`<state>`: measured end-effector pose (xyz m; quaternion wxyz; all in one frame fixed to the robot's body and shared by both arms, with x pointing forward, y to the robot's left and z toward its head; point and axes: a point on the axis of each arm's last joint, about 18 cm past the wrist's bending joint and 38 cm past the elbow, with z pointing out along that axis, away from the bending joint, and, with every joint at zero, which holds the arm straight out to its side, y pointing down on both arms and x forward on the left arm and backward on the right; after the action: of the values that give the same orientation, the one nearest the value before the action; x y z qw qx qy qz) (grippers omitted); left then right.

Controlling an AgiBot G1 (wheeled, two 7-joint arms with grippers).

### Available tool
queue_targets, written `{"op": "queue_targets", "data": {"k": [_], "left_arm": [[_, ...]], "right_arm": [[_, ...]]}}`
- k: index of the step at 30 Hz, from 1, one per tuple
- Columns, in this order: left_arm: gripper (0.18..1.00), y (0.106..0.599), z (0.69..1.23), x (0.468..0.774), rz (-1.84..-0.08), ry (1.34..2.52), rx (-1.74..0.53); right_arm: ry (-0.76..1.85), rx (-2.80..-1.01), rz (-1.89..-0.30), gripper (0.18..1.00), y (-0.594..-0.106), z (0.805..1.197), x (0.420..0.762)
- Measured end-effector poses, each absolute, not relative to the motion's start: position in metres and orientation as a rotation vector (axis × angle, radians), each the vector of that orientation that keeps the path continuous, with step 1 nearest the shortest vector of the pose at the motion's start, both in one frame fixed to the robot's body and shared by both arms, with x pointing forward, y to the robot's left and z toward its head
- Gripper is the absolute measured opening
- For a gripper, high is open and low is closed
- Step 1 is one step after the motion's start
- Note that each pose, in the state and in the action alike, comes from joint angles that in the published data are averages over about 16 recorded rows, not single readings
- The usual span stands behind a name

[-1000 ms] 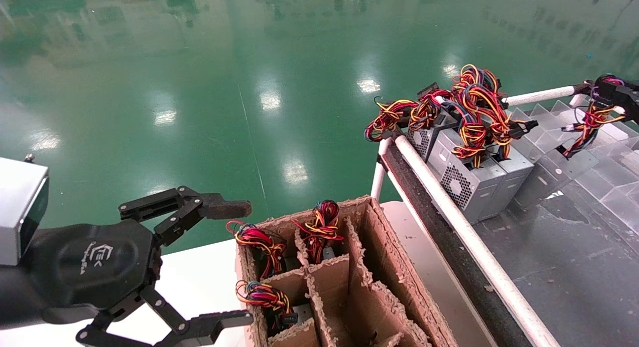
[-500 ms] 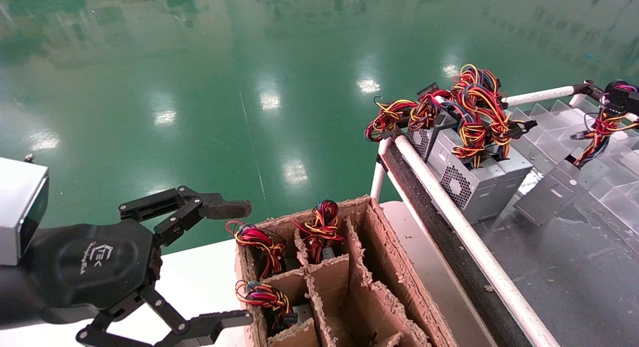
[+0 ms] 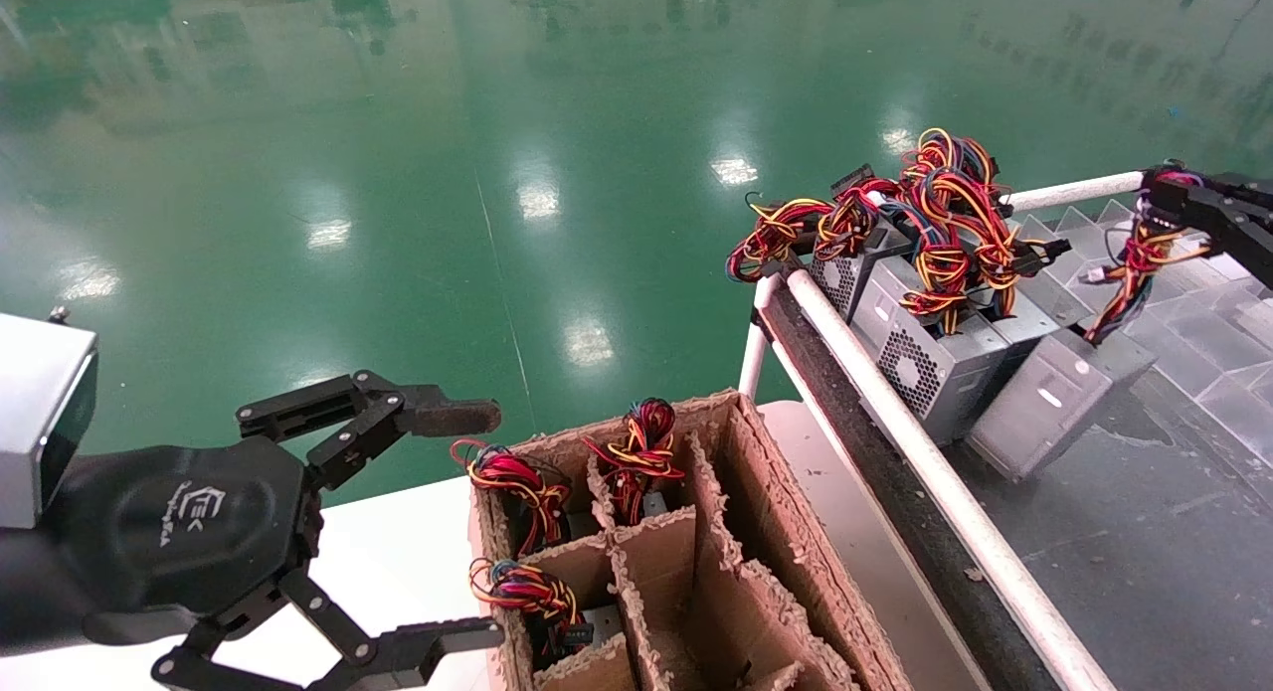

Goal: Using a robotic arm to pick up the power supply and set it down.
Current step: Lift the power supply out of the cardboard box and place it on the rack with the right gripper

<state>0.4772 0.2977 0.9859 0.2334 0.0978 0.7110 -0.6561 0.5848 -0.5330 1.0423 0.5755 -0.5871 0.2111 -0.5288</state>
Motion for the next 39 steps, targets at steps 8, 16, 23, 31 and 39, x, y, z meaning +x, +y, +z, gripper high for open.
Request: {"op": "queue_targets", "data": {"k": [8, 16, 23, 31, 39], "left_arm": [[1.001, 0.298, 0.986, 0.477, -1.802, 1.953, 0.269], [1.001, 0.298, 0.986, 0.477, -1.802, 1.953, 0.269], [1.001, 0.298, 0.986, 0.477, -1.802, 1.953, 0.269], [1.001, 0.298, 0.986, 0.477, -1.802, 1.953, 0.269], [1.001, 0.298, 0.986, 0.477, -1.802, 1.953, 0.269]], "right_arm": [[0.524, -1.364, -1.258, 0.243, -0.528, 1.048, 0.600], [0.533, -1.359, -1.263, 0.243, -0.521, 1.052, 0.610], [0.533, -1.355, -1.263, 0.243, -0.513, 1.056, 0.619], [0.554, -1.349, -1.270, 0.243, -0.502, 1.058, 0.636], [0.570, -1.351, -1.274, 0.243, -0.492, 1.056, 0.649]]}}
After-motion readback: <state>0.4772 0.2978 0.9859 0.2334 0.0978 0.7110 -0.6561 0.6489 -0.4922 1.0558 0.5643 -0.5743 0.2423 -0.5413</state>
